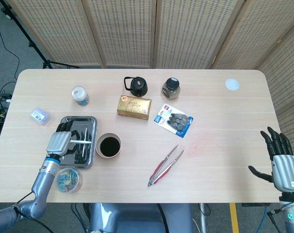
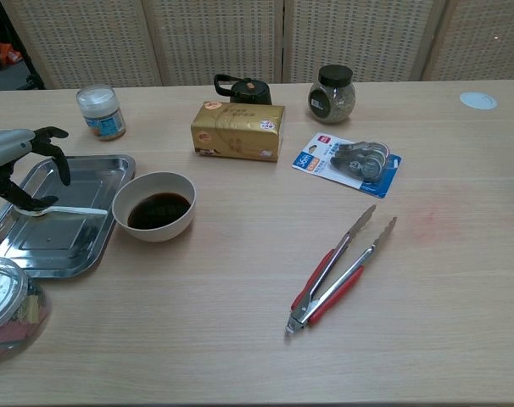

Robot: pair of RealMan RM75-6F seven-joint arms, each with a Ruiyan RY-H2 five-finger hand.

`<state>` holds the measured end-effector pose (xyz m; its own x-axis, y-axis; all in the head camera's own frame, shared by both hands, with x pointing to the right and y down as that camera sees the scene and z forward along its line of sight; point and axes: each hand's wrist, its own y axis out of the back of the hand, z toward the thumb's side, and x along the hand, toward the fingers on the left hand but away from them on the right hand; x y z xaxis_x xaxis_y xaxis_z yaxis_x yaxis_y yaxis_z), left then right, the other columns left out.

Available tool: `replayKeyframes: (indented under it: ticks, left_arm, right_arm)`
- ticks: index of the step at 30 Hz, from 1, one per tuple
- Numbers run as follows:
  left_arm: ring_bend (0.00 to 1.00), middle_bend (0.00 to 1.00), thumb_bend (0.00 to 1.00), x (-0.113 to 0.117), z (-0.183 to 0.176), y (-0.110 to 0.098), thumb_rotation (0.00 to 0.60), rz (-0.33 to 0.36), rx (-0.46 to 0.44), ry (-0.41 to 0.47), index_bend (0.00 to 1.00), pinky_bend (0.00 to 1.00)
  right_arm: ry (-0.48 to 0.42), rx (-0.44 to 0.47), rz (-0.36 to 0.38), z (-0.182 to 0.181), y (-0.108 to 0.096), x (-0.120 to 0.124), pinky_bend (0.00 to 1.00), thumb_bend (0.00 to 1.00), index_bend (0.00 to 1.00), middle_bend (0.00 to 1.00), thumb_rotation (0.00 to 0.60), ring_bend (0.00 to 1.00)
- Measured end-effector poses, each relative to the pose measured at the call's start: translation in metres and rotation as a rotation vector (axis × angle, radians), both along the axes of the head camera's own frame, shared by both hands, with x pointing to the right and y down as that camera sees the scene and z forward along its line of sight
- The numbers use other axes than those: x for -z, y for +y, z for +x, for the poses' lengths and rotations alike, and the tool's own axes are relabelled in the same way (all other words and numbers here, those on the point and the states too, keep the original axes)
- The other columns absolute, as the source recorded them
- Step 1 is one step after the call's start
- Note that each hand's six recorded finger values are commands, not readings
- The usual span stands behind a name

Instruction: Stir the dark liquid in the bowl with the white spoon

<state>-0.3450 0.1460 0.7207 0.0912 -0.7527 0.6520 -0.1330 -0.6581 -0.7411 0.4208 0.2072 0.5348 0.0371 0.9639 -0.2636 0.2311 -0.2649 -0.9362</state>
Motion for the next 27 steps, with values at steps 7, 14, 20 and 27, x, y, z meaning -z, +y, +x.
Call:
replayKeyframes:
  ticks: [7, 14, 20, 27]
  left_arm:
    - [0.00, 0.00, 0.39, -0.013, 0.008, -0.006, 0.600, -0.017, 0.014, -0.016, 0.51, 0.00]
    - [0.00, 0.00, 0.39, -0.023, 0.010, -0.007, 0.600, -0.034, 0.024, -0.034, 0.51, 0.00]
    - [0.00, 0.00, 0.39, -0.027, 0.014, -0.007, 0.600, -0.038, 0.023, -0.031, 0.51, 0.00]
    - [0.00, 0.00, 0.39, -0.033, 0.019, -0.007, 0.600, -0.041, 0.023, -0.018, 0.51, 0.00]
  right_arm:
    - [-0.016, -0.011, -0.001, 0.003, -0.002, 0.001, 0.00, 0.00, 0.00, 0.00, 0.600, 0.00]
    - [-0.021, -0.017, -0.001, 0.004, -0.003, 0.002, 0.00, 0.00, 0.00, 0.00, 0.600, 0.00]
    - [-0.025, -0.020, -0.005, 0.005, -0.003, 0.001, 0.00, 0.00, 0.00, 0.00, 0.600, 0.00]
    - [-0.032, -0.026, -0.011, 0.006, -0.003, 0.001, 0.00, 0.00, 0.00, 0.00, 0.600, 0.00]
